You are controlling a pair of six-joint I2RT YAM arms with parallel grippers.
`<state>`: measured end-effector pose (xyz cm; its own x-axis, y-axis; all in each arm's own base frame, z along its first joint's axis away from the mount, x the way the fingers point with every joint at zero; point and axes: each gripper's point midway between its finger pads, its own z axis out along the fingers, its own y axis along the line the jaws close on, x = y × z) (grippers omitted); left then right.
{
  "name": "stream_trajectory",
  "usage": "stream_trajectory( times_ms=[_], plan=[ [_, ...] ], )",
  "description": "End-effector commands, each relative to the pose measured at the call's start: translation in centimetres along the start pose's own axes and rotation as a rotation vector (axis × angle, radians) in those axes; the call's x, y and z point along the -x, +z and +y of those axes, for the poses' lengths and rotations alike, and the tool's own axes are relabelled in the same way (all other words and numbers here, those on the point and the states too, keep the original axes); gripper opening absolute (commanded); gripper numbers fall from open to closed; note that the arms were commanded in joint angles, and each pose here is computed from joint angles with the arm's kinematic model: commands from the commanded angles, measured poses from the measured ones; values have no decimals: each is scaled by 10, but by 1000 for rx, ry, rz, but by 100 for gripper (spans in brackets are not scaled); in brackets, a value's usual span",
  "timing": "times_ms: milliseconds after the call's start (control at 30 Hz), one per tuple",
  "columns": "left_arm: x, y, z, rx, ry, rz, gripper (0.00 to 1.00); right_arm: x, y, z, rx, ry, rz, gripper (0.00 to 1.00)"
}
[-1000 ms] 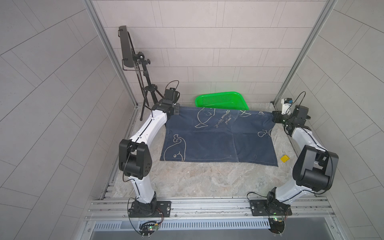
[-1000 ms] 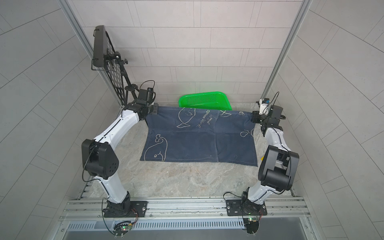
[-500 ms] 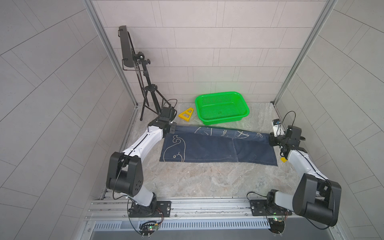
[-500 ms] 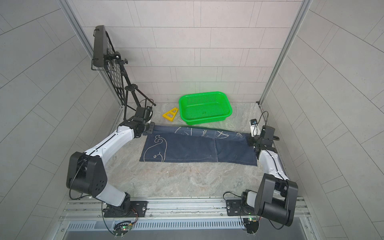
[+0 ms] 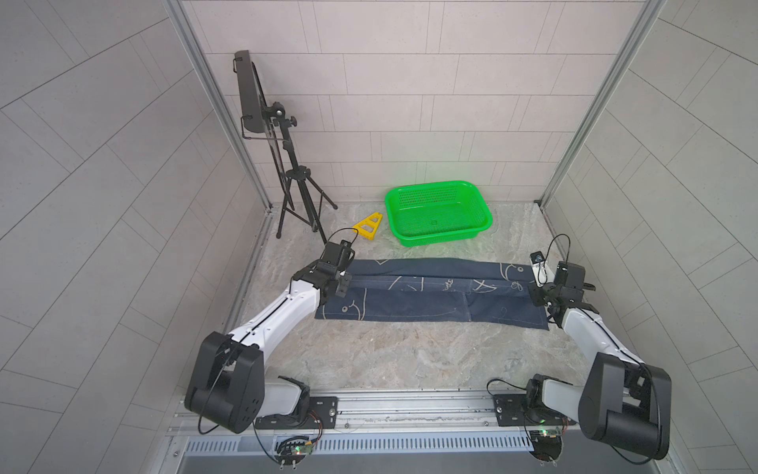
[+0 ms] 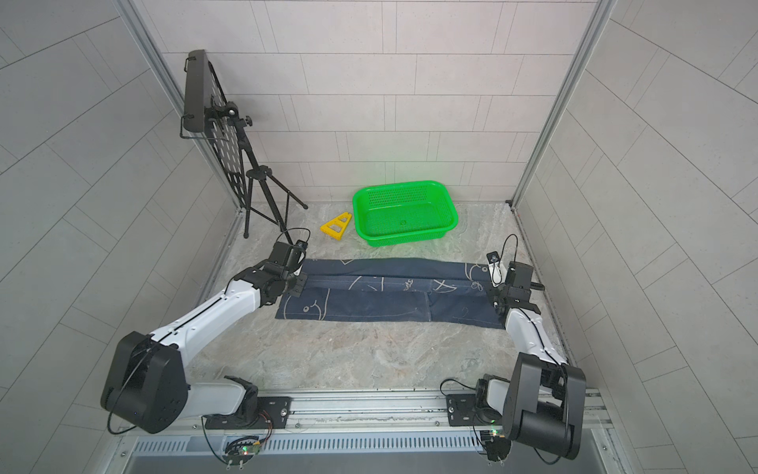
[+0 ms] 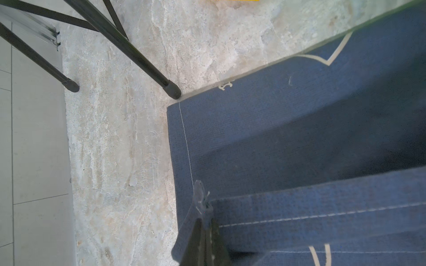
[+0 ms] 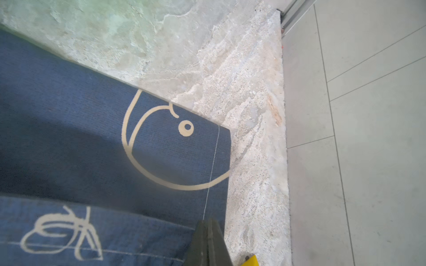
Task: Roll up the pillowcase
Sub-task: Fold the pillowcase at the center of the board.
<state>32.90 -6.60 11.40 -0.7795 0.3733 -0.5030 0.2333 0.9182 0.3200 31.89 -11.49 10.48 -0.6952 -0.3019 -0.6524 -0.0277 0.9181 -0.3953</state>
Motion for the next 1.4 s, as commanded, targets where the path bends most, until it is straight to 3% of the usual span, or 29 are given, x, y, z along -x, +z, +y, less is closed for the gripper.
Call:
stream_trajectory(
  times_ms=[0, 533, 733, 900, 1133, 1367],
  plan=[
    [-31, -3, 24, 154, 70, 101, 0, -2, -12, -29, -149, -35, 42, 2],
    [-47, -19, 40, 229, 126, 132, 0, -26, -52, -18, -199, -173, 117, 2],
    [-47, -23, 41, 227, 136, 143, 0, -18, -65, -12, -154, -181, 112, 3],
    [-56, -20, 38, 218, 143, 160, 0, -33, -75, 1, -100, -238, 172, 4],
    [-65, -1, 17, 163, 160, 210, 6, -65, -64, 23, -35, -316, 243, 9],
    [-75, 0, 12, 173, 208, 216, 10, -73, -59, 26, -40, -354, 265, 18]
  ],
)
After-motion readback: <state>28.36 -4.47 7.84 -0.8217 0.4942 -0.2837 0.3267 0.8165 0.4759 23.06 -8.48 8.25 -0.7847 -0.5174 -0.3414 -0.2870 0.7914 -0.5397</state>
